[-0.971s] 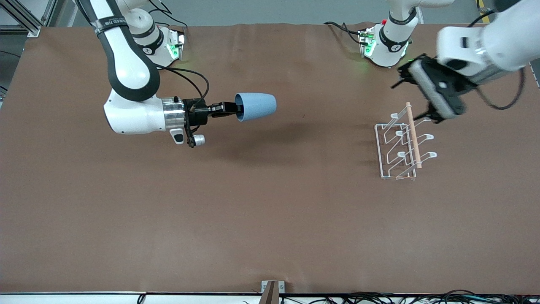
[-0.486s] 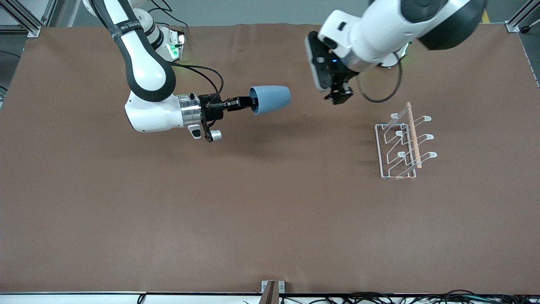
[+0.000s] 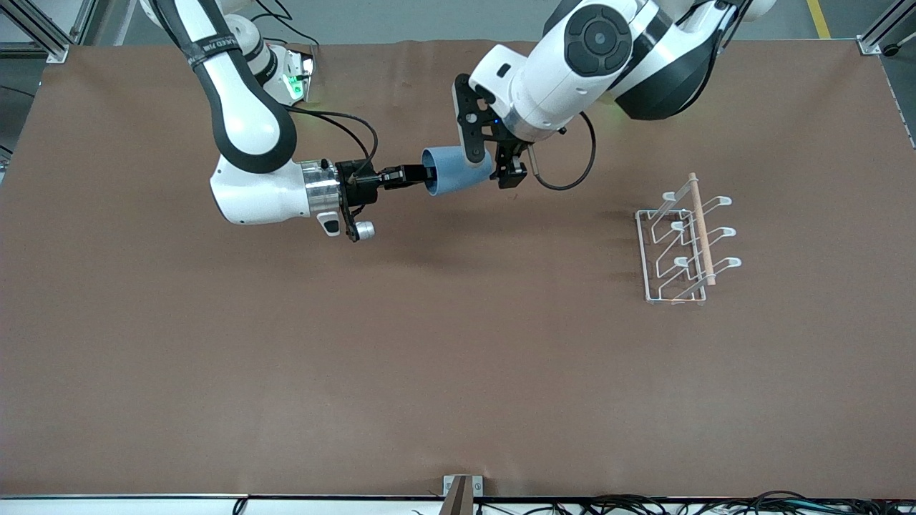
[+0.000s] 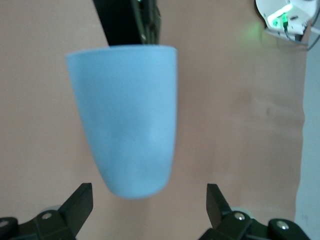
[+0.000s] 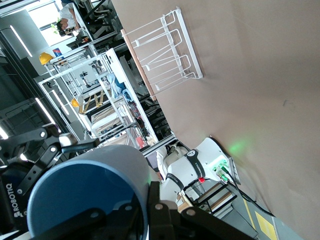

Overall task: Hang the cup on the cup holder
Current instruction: 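Grasp the cup's rim with the left gripper from the right gripper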

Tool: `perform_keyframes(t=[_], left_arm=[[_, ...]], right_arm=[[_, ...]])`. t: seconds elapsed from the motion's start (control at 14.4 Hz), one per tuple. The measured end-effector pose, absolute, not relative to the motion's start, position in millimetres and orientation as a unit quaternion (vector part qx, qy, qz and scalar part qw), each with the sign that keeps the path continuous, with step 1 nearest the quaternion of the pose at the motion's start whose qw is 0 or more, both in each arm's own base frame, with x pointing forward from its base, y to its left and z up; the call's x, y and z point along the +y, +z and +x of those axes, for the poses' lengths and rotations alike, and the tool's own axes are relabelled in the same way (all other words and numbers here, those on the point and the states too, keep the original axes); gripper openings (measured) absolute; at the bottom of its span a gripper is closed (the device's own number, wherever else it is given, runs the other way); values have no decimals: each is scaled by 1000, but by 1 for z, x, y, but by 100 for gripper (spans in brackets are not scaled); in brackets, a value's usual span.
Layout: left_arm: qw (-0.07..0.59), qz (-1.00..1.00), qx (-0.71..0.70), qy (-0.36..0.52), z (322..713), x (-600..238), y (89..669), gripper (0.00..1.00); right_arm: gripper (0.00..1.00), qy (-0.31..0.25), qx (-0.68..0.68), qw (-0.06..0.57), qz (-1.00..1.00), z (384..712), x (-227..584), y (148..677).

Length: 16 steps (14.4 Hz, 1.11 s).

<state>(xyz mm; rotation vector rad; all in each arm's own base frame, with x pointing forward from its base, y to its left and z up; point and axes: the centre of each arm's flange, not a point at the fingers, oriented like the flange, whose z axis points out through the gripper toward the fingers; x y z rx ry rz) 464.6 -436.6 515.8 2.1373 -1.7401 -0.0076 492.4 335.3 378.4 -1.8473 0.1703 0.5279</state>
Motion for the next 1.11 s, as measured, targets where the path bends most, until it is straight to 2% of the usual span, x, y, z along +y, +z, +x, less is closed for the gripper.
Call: perform_keyframes(t=[0.21, 0.49, 0.69, 0.76, 0.9, 1.11], left_arm=[[226, 769, -597, 8, 474, -445, 501, 100], [242, 778, -579, 20, 484, -450, 488, 100], [256, 780, -570, 31, 485, -453, 491, 90], [257, 780, -569, 32, 486, -453, 491, 90], [260, 780, -568, 31, 485, -454, 491, 78], [258, 779, -571, 31, 485, -454, 490, 78]], right_arm=[[5, 225, 72, 570, -787, 492, 335, 378], [5, 223, 74, 569, -788, 493, 335, 378], [5, 220, 77, 569, -788, 494, 334, 378], [5, 220, 77, 569, -788, 494, 334, 378], [5, 219, 79, 568, -789, 495, 333, 376], [5, 219, 80, 568, -790, 494, 333, 375]])
